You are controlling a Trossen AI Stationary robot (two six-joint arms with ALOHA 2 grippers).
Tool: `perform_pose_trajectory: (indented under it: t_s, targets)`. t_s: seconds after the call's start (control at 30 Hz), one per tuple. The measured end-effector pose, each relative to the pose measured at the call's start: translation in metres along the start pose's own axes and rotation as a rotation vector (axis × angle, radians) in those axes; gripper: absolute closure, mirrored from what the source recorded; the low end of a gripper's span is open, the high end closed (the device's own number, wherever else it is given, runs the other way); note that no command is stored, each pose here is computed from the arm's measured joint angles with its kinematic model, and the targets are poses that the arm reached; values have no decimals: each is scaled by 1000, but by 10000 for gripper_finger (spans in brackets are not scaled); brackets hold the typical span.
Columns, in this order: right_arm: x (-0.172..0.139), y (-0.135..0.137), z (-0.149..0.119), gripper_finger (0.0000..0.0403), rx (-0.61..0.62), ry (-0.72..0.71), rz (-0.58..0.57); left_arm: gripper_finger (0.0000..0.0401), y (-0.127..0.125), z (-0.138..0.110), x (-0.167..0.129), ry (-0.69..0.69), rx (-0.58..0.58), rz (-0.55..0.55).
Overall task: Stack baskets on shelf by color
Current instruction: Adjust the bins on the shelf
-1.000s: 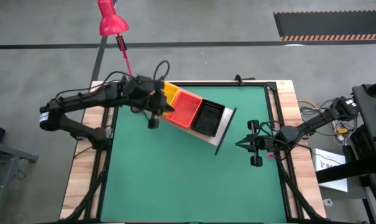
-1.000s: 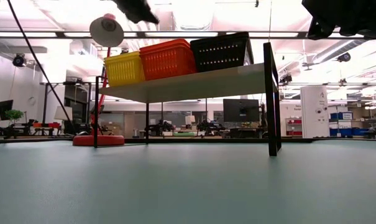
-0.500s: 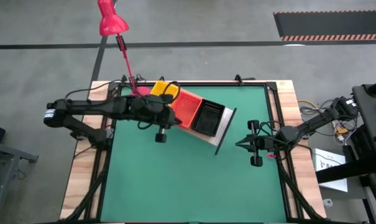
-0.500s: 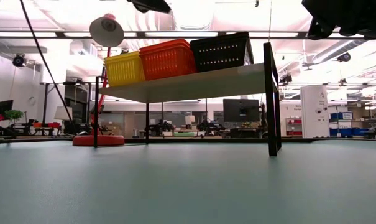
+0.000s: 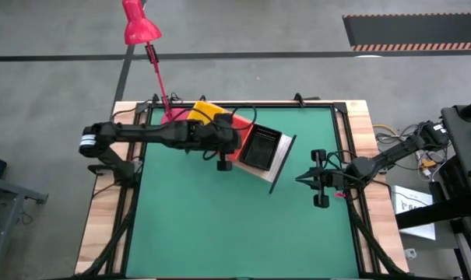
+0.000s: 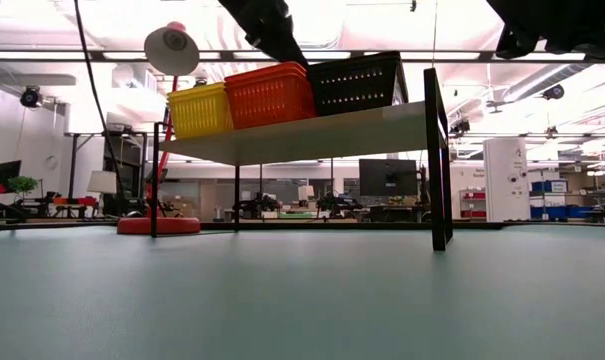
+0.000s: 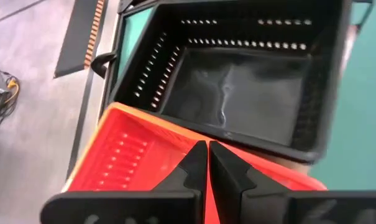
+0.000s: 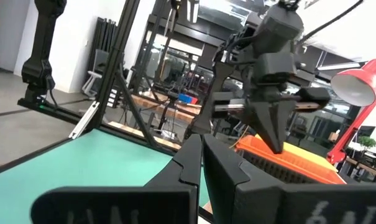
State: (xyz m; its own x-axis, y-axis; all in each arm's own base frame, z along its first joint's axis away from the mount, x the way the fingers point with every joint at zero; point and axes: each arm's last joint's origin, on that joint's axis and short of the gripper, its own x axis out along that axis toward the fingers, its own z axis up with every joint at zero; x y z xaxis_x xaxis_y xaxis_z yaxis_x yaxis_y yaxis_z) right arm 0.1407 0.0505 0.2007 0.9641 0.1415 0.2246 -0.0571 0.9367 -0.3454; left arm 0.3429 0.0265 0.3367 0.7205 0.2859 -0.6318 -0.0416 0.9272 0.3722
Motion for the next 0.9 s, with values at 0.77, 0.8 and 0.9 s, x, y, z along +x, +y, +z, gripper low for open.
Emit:
perform_pose_trajectory:
  t_s: [0.77,0.8,0.9]
  targets:
    - [0,0,-1,394,-2,12,-11,401,24,-12,21,82,-40,63]
    - [0,0,-1,394,-2,16,-18,401,23,-13,21,86,-41,57]
    - [0,0,-2,394,-5,24,-22,401,22,-13,21,78,-43,28]
